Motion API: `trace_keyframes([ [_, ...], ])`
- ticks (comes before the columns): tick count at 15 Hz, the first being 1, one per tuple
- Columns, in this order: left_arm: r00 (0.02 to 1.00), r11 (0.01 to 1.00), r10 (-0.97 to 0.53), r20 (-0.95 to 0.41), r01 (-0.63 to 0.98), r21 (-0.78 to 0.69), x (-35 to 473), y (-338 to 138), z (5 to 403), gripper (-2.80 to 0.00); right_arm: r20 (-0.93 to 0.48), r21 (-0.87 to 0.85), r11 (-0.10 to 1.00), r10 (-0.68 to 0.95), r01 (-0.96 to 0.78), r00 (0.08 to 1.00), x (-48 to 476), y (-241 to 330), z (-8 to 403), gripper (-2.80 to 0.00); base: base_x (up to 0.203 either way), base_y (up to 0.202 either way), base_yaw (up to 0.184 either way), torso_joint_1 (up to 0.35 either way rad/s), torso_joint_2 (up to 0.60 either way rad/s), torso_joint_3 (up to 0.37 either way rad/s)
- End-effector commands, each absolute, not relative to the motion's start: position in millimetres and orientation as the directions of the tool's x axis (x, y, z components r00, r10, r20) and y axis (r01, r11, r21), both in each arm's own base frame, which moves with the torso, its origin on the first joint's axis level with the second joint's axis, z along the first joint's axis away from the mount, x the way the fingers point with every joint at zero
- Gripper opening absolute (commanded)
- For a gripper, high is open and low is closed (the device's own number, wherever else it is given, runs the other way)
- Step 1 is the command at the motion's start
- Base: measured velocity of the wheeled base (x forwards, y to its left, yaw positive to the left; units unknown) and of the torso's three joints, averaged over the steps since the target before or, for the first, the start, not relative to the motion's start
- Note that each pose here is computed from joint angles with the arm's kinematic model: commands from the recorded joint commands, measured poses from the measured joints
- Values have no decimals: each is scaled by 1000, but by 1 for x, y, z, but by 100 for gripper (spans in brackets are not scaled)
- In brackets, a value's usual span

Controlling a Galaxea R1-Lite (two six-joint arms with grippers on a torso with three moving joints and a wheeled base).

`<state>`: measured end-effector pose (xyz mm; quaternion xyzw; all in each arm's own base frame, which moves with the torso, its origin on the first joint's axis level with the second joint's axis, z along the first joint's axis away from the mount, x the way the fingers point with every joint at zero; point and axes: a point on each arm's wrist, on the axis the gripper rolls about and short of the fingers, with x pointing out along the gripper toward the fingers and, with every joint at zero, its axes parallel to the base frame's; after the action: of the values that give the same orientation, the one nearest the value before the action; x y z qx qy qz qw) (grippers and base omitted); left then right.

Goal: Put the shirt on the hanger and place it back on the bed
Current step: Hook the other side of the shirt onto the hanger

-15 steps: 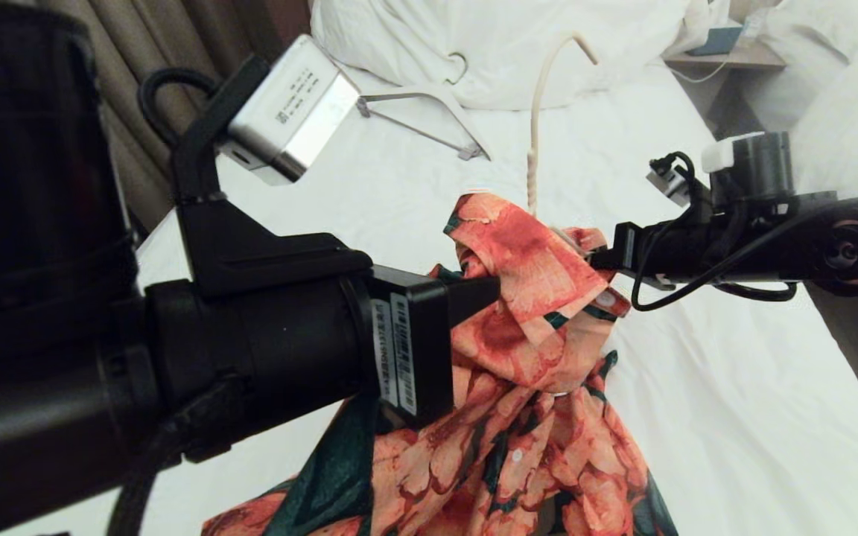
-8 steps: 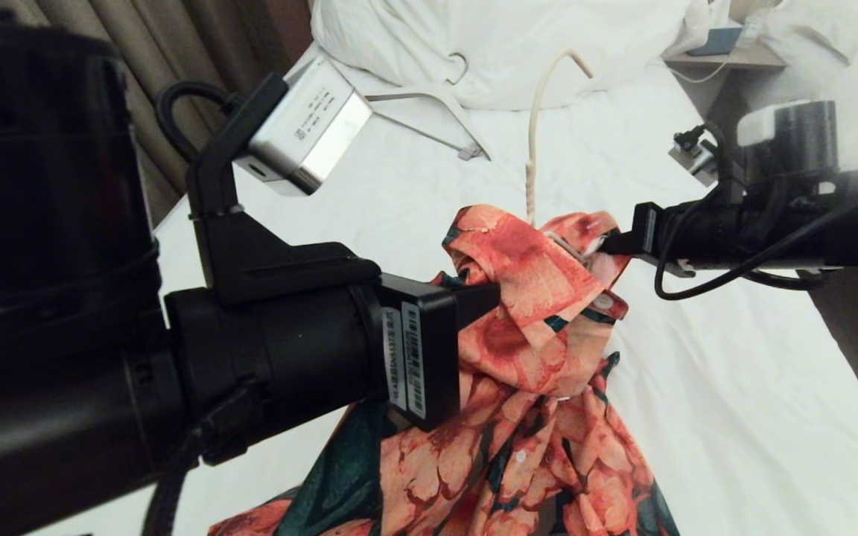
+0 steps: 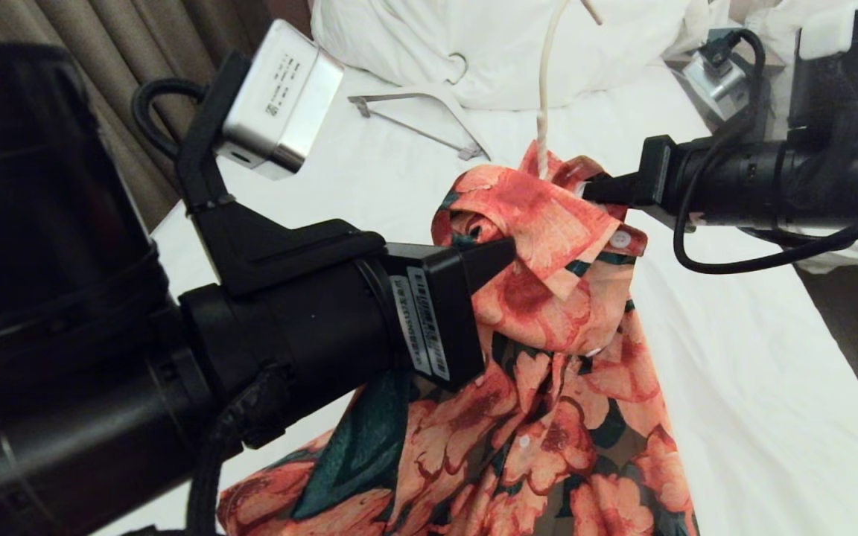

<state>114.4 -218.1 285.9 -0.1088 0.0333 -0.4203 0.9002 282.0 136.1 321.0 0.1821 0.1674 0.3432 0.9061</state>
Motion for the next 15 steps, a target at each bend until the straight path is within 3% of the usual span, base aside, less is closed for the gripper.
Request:
trace_keyframes([
  [1,641,611,-765,64,754,-243,115,-220,281,-280,-141,438,673,707,-597,693,272,141,332,-280,0,0,0,0,0,0],
  [5,579,510,-784,226,807,-298,115,-222,278,-280,-47,411,601,765,-685,643,244,153,361,-280,0,0,0,0,0,0],
  [10,536,452,-762,364,842,-296,116,-222,276,-280,25,389,557,790,-734,613,213,154,383,-280,0,0,0,0,0,0],
  [15,559,479,-686,465,829,-289,124,-201,297,-280,26,390,524,815,-757,578,189,150,391,-280,0,0,0,0,0,0],
])
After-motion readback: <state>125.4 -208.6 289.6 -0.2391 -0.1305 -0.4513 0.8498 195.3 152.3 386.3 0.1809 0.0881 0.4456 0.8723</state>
